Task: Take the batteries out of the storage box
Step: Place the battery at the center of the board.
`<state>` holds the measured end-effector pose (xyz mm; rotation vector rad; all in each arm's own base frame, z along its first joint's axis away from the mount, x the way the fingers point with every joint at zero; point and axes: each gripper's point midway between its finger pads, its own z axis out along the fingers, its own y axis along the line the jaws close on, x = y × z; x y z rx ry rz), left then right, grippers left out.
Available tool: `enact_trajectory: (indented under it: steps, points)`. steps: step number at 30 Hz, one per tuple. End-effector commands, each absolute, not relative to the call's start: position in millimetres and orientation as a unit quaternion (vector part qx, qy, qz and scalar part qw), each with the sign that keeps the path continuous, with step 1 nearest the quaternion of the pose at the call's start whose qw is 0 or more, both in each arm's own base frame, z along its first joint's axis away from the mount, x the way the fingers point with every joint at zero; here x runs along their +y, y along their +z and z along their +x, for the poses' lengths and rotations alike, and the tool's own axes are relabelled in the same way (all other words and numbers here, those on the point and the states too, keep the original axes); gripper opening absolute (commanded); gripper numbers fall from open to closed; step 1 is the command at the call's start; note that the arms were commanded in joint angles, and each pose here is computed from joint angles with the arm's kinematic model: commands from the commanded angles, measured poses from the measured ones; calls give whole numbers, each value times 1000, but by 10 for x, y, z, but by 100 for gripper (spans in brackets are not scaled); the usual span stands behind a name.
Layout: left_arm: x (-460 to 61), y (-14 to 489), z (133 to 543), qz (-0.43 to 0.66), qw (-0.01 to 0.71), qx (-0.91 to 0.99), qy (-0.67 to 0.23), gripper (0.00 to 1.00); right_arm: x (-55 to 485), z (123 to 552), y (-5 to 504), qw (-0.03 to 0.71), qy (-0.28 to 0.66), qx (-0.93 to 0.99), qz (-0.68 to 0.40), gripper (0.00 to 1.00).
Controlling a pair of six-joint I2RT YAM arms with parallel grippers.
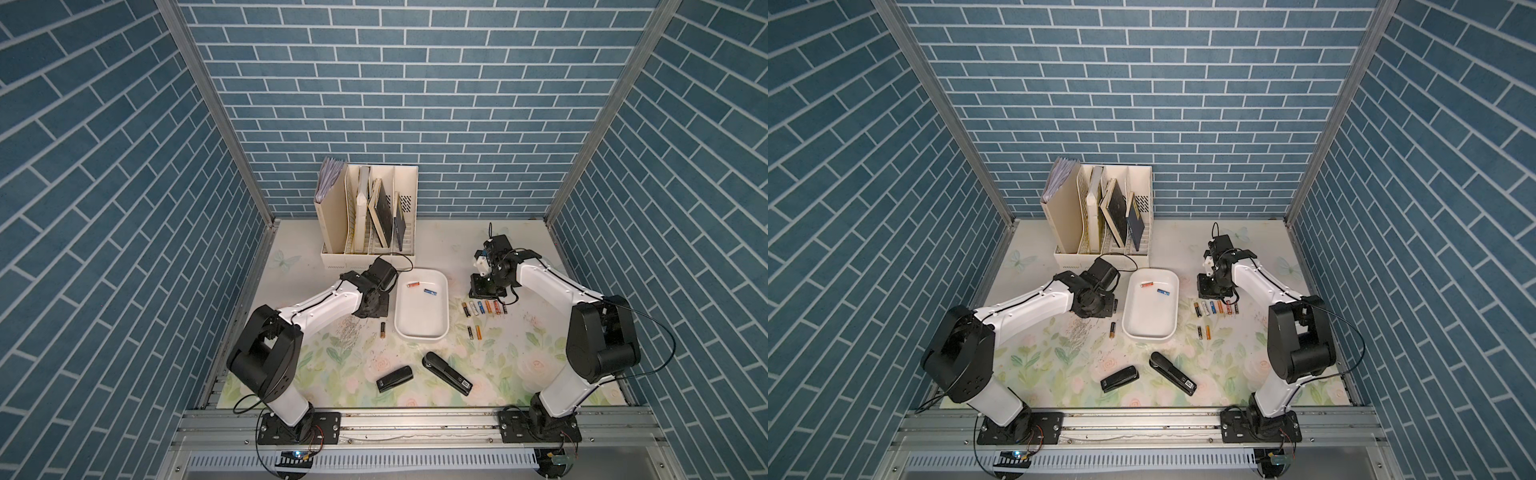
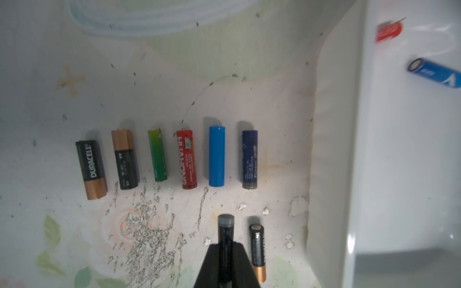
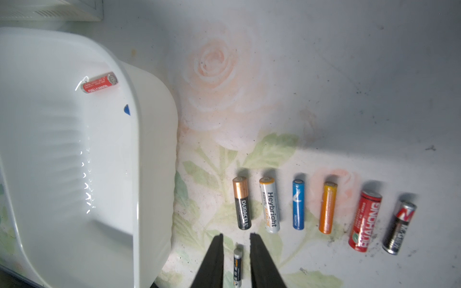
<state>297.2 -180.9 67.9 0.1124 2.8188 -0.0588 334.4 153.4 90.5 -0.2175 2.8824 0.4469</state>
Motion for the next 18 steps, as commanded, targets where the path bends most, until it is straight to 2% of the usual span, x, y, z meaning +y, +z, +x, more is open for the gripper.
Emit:
enact_trajectory:
  steps: [1,18]
  points:
    - [-1789,586,2899,24,148,988,-31,14,1534,3356,917,106,150,979,-89,23]
    - [-1816,192,2749,18,100,994,-36,14,1511,3331,895,100,144,980,-89,23]
